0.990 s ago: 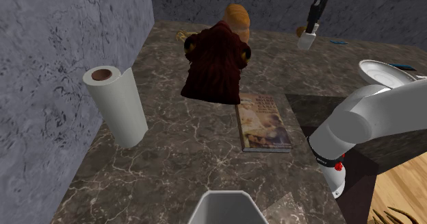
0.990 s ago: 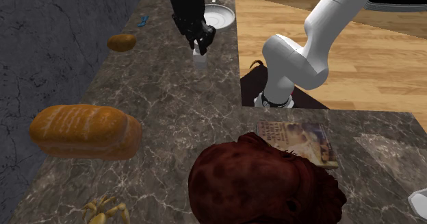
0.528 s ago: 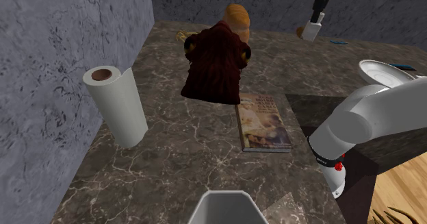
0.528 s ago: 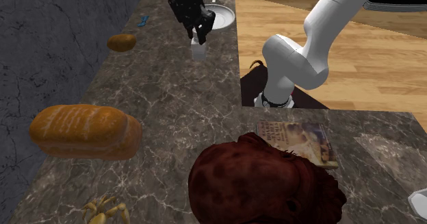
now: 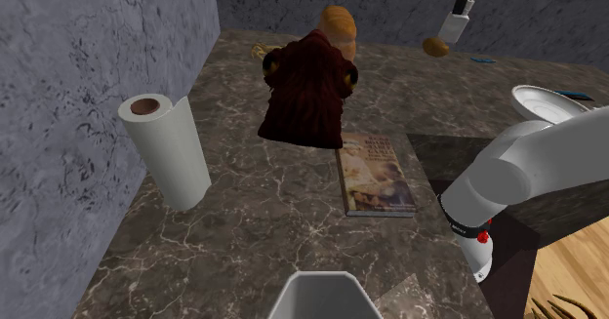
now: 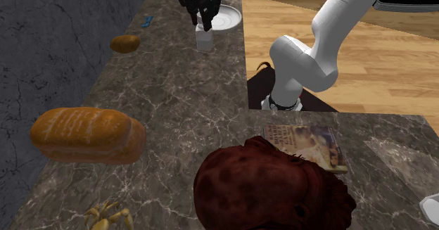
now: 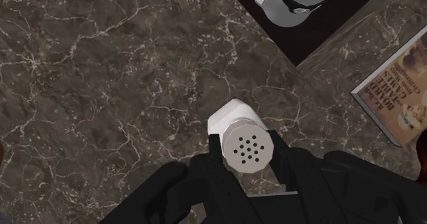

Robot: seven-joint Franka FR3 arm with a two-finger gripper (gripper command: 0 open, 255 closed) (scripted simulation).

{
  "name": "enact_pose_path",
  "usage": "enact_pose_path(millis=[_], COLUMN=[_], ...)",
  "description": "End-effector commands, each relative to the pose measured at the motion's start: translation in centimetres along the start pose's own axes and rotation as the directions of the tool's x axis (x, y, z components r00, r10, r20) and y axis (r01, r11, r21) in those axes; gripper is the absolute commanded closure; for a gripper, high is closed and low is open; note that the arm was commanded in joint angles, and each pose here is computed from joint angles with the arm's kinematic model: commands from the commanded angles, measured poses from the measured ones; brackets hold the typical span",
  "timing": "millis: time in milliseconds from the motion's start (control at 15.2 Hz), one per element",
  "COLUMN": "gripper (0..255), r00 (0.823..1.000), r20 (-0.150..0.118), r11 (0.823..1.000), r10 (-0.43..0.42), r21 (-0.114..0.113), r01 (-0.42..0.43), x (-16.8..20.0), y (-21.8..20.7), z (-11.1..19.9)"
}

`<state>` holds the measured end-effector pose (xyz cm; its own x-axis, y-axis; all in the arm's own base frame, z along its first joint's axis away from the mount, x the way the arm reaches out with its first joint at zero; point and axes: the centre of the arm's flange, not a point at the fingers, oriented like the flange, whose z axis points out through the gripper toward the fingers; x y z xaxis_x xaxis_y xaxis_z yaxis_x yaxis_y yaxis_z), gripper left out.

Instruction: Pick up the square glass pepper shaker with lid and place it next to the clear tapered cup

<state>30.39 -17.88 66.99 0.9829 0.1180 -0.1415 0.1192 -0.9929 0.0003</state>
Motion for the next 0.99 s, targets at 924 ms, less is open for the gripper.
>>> enact_pose_path(millis=[924], gripper=[255], r00=[1.0], r20=[0.0], r11=[1.0], r10=[0.0], r21=[0.0], r01=[0.0], x=[-3.2], y=[-10.1], z=[-3.7])
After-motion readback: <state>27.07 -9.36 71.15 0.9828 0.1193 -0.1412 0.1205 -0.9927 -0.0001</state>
